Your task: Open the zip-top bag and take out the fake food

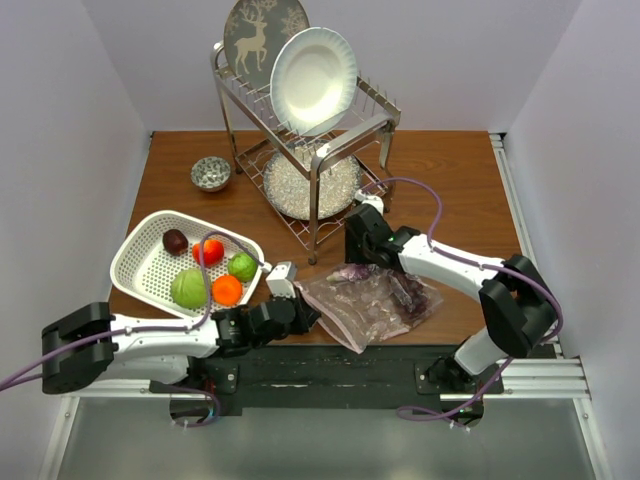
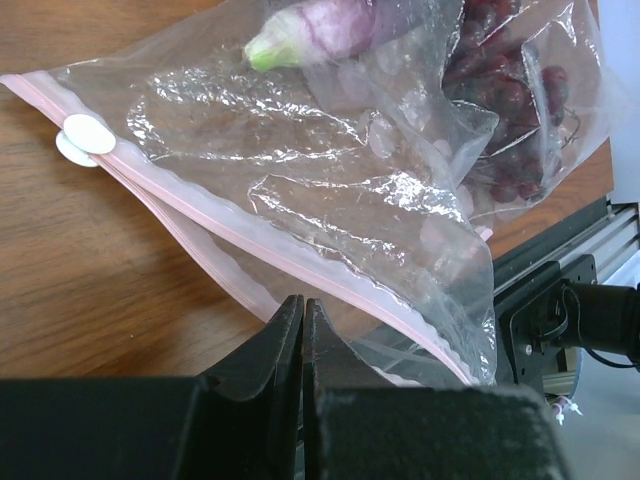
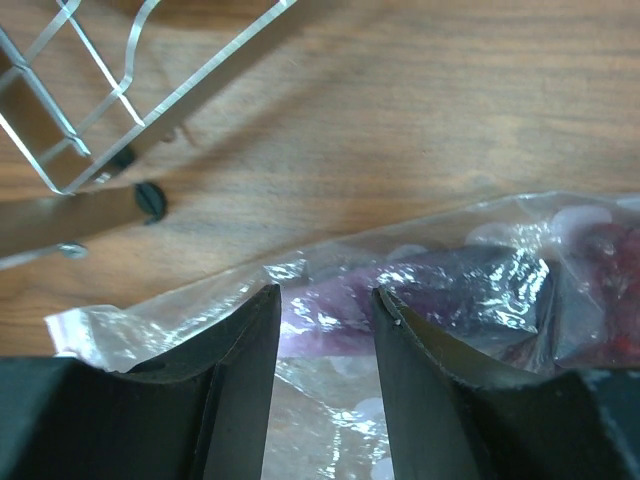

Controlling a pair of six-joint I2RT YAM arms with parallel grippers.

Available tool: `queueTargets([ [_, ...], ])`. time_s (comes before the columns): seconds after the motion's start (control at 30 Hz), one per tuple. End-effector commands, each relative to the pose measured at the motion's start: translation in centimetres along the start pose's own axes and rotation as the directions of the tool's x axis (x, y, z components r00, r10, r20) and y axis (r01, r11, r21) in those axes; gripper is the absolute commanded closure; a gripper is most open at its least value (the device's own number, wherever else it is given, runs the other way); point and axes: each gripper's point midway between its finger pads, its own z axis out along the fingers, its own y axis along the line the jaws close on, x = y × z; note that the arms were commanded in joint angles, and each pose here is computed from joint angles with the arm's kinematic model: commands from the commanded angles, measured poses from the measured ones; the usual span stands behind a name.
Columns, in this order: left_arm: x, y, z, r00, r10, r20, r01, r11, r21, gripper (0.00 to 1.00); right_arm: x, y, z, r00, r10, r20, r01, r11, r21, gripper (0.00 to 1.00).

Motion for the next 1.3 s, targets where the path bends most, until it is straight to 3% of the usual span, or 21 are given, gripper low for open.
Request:
queueTargets([
  [0.0, -0.3, -1.0, 0.3, 1.000, -0.018, 0.018, 0.018, 1.000, 0.020, 0.92, -1.6, 1.0, 0.3, 0.999, -0.021, 0.050, 0.020, 1.000, 0.013, 0.54],
  [0.3, -0.9, -1.9, 2.7, 0.997, 0.013, 0.072, -0.014, 1.000, 0.013, 0.85, -0.1, 2.0, 1.4, 0.996, -0.087, -0.006, 0.087, 0.996, 0.020, 0.54],
  [0.53, -1.8, -1.2, 5.5, 0.994, 0.018, 0.109, -0.015, 0.999, -0.029, 0.72, 2.1, 2.1, 0.4, 0.984, -0.166, -0.067, 0.168, 0.986, 0.025, 0.55],
  [0.73, -2.8, -0.2, 6.2, 0.988, 0.033, 0.153, -0.024, 0.998, -0.059, 0.56, 4.4, 2.3, -1.7, 0.970, -0.210, -0.119, 0.204, 0.977, -0.062, 0.57],
  [0.87, -3.0, -0.7, 6.2, 0.984, 0.045, 0.171, -0.043, 0.999, -0.016, 0.51, 5.6, 2.5, -2.9, 0.959, -0.235, -0.158, 0.219, 0.969, -0.114, 0.57],
  [1.07, -2.7, -1.5, 6.5, 0.982, 0.083, 0.172, -0.091, 0.995, 0.038, 0.50, 3.2, 0.0, -4.2, 0.982, -0.164, -0.091, 0.166, 0.986, 0.011, 0.55],
  [1.27, -2.6, -0.7, 6.6, 0.978, 0.108, 0.180, -0.112, 0.994, 0.009, 0.51, -1.7, -4.3, -4.9, 1.000, 0.011, 0.020, -0.012, 0.997, 0.079, 0.53],
])
